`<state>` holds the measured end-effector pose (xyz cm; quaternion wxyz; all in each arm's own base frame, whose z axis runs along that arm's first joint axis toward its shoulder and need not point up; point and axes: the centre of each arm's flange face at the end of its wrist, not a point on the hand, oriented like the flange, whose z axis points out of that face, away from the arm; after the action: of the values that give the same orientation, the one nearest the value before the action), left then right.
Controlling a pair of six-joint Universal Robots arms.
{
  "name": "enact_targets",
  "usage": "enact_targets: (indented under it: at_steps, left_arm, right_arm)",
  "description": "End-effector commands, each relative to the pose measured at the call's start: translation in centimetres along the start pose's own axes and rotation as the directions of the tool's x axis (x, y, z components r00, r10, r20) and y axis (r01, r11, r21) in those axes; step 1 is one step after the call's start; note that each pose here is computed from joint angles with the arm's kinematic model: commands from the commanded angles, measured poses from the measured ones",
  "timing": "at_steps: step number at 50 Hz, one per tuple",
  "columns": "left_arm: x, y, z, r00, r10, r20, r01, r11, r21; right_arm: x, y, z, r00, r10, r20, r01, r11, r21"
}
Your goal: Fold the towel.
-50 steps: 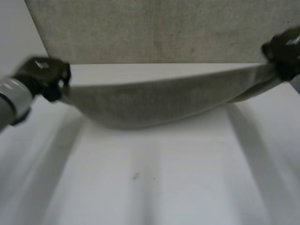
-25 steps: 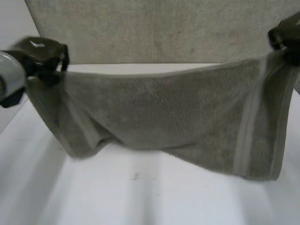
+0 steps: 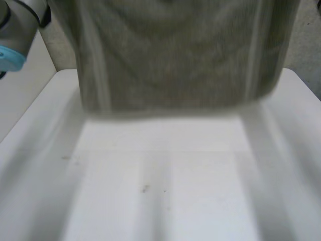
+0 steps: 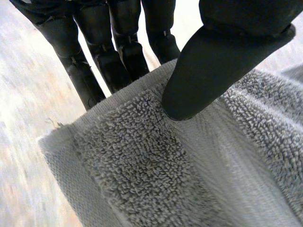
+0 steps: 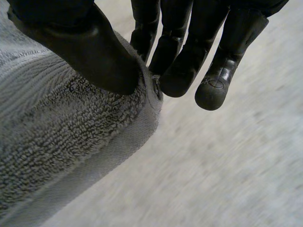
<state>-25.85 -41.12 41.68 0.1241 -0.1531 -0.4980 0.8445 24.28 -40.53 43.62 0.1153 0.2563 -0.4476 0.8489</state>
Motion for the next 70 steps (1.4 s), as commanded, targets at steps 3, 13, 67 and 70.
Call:
enact_targets:
  at_steps: [3,13,67,70]
  left_arm:
    - [0.1,1.5,-0.8,0.997,-0.079,0.0,0.079,0.996,-0.035]
    - [1.1,13.4,-6.3,0.999,-0.037,-0.02,0.026,0.921,-0.389]
    - [5.3,13.7,-21.0,0.89,0.114,-0.442,-0.398,0.668,-0.629]
    - [5.5,15.7,-18.8,0.899,0.103,-0.426,-0.374,0.686,-0.624]
  right_arm:
    - [-1.0,0.3,-0.8,0.997,0.044,0.064,-0.041,0.998,-0.045]
    - [-8.6,10.5,-6.3,0.935,0.173,0.309,-0.033,0.912,-0.409]
    - [-6.8,13.9,-19.8,0.752,0.258,0.606,0.287,0.699,-0.654]
    - [-8.1,15.3,-18.1,0.777,0.254,0.577,0.263,0.702,-0.662]
